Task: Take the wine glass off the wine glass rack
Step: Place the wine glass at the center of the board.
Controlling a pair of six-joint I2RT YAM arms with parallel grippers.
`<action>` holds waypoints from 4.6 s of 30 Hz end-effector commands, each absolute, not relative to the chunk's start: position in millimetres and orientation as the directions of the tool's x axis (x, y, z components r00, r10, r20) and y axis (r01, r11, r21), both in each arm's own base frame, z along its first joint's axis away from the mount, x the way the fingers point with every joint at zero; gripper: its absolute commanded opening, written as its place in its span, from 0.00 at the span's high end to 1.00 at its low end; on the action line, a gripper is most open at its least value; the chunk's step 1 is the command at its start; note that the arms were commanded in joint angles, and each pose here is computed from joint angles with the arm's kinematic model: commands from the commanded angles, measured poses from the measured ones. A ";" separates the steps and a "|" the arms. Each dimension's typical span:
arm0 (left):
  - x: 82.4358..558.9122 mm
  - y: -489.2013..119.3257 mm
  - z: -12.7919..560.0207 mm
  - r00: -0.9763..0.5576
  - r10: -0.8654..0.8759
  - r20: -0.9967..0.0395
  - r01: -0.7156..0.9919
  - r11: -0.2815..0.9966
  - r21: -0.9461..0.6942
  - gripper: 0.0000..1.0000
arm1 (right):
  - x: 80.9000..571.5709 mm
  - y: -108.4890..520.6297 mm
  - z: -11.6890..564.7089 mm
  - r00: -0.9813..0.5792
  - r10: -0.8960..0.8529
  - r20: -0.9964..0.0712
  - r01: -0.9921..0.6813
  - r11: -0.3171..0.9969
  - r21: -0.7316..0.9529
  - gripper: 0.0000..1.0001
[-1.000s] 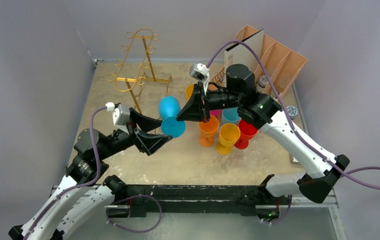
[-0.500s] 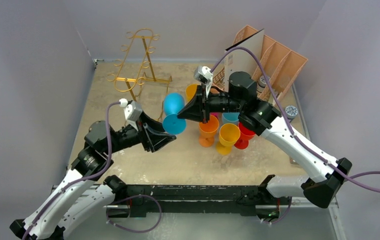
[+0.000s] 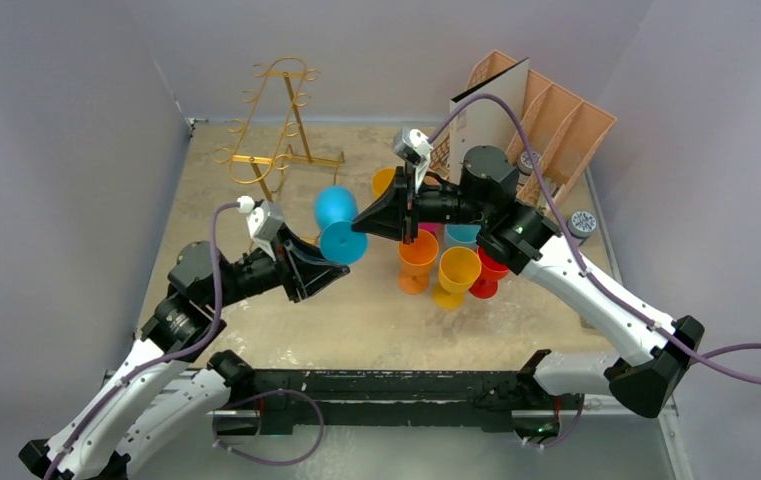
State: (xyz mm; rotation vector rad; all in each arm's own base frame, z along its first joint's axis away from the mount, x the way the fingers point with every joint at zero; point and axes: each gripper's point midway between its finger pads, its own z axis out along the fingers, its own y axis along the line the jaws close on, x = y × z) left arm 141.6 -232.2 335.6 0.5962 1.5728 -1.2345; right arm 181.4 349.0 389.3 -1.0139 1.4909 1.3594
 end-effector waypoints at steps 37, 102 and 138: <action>135.1 -232.5 364.9 -0.282 -0.291 -0.914 0.885 0.289 -0.365 1.00 | 156.1 343.1 412.3 -0.284 0.058 -0.957 -0.958 -0.049 0.281 1.00; 77.0 -220.6 293.1 0.175 0.125 -0.977 0.984 -0.024 0.174 1.00 | 247.0 304.4 387.7 -0.528 0.038 -0.848 -0.741 0.467 0.482 0.30; 88.8 -203.9 296.5 0.069 0.185 -0.980 0.983 0.156 0.099 0.28 | 191.9 331.5 372.4 -0.687 -0.233 -0.688 -0.722 0.111 0.683 1.00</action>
